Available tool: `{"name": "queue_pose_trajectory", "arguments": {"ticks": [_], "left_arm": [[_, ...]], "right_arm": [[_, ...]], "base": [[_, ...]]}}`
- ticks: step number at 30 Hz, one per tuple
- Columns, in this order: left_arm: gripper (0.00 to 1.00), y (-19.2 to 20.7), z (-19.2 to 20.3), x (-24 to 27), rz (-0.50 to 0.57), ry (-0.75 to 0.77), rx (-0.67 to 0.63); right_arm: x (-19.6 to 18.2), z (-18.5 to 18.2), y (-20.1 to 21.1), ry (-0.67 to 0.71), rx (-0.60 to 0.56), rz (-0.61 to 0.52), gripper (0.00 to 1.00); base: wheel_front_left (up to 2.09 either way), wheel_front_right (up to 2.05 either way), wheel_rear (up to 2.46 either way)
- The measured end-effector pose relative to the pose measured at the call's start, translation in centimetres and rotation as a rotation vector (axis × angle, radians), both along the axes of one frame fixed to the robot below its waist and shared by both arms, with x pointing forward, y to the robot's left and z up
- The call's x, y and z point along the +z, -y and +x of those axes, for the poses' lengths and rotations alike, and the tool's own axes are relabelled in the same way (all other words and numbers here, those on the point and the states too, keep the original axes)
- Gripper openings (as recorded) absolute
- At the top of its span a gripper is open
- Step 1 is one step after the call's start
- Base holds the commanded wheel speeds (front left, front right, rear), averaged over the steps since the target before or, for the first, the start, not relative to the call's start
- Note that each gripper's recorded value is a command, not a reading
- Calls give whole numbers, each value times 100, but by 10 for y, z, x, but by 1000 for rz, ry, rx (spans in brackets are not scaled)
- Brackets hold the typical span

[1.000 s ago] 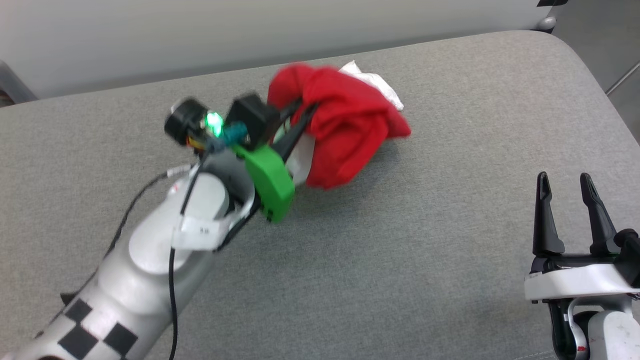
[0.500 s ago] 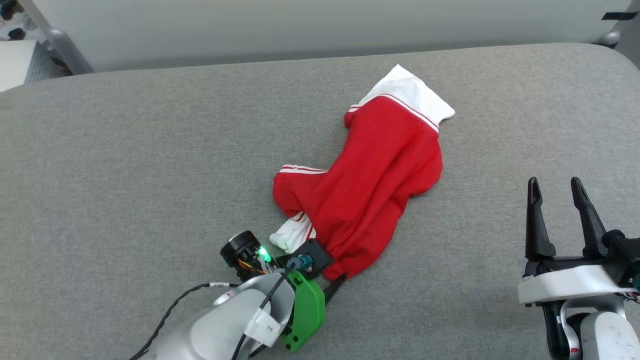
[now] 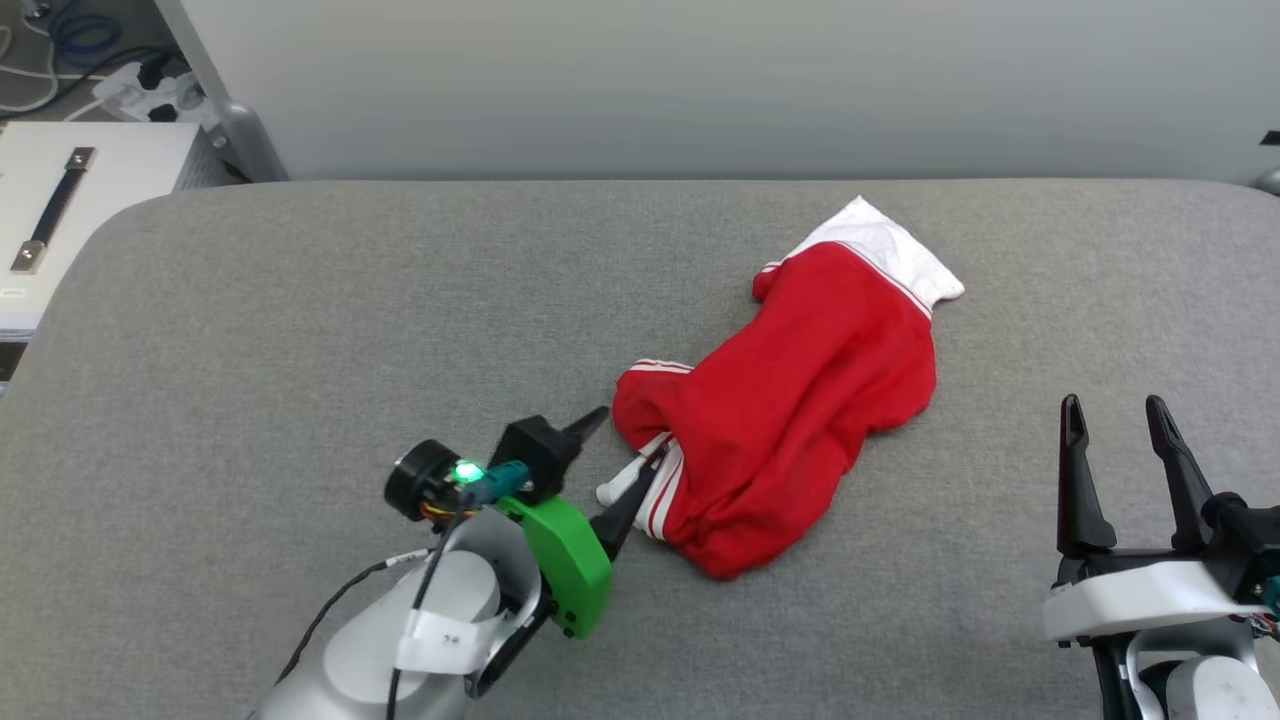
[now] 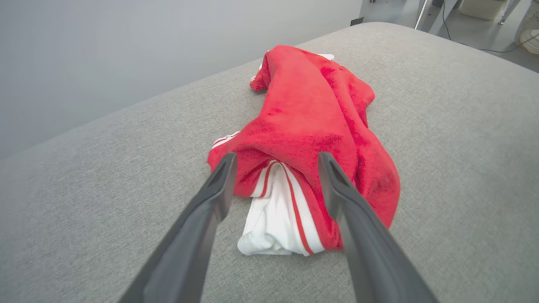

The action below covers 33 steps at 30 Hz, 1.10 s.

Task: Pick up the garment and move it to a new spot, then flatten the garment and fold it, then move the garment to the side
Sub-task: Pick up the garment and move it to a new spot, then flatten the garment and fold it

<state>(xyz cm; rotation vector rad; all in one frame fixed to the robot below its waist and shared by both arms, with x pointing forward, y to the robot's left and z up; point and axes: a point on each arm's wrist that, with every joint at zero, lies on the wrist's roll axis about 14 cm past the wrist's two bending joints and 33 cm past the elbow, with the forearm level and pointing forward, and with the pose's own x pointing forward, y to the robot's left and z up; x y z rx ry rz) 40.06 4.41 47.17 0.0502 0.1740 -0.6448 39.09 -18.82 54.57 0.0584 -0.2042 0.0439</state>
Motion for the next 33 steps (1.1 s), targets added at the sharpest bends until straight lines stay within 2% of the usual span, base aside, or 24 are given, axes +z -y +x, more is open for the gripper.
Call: {"name": "queue_pose_trajectory", "arguments": {"ticks": [6, 10, 15, 25, 33], "left_arm": [[100, -53, 8, 52, -133, 141, 227], [100, -84, -1, 89, -238, 251, 370], [100, -101, -26, 78, -283, 260, 497], [100, -111, -34, 64, -274, 257, 532], [100, -118, -30, 55, -268, 239, 555]], "right_arm": [[6, -4, -10, 18, 29, -7, 100], [6, -5, -18, 16, 53, -12, 100], [3, -4, -27, 8, 80, -13, 100], [-20, -1, -36, -61, 107, -38, 100], [-54, 25, -76, -315, 244, -179, 100]], "base": [[0, 0, 0], [0, 0, 0], [0, 0, 0], [0, 0, 0], [0, 0, 0]]}}
